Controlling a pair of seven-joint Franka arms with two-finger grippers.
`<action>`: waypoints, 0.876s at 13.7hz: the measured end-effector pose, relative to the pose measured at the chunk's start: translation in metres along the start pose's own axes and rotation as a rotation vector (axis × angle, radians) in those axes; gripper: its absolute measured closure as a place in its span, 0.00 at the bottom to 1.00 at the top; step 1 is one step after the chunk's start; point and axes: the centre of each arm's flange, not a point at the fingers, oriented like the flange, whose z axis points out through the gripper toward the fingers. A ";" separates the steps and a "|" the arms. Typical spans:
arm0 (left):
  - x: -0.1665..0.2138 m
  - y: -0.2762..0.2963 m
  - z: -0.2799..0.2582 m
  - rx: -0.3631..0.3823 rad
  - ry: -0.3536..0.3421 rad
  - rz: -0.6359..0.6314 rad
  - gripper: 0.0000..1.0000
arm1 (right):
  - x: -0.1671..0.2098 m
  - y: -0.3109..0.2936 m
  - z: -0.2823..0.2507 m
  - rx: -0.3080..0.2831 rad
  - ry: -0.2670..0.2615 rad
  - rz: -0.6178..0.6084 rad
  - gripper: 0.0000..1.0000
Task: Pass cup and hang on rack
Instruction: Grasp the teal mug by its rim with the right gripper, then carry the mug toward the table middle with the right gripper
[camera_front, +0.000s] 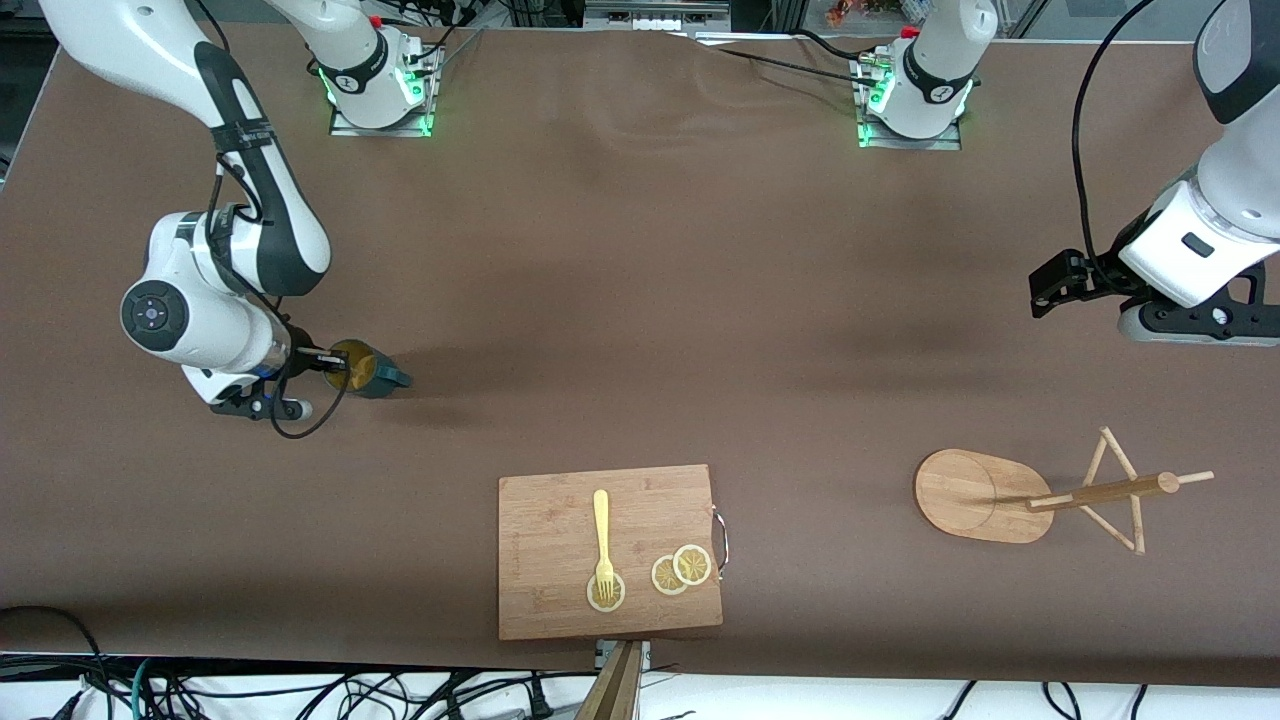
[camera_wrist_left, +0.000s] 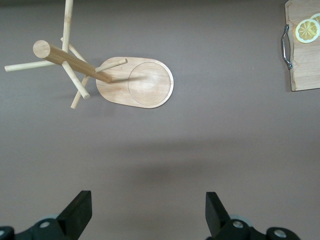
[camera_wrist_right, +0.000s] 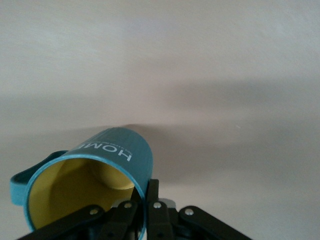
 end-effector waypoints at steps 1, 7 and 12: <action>0.000 0.000 0.000 0.000 0.000 0.000 0.00 | 0.001 -0.021 -0.008 0.006 0.017 -0.006 0.96; 0.000 0.000 0.000 0.000 0.000 0.001 0.00 | -0.036 -0.235 -0.058 0.059 0.132 0.054 0.96; 0.000 0.000 0.000 0.000 0.001 0.001 0.00 | -0.070 -0.361 -0.046 0.104 0.156 0.065 0.96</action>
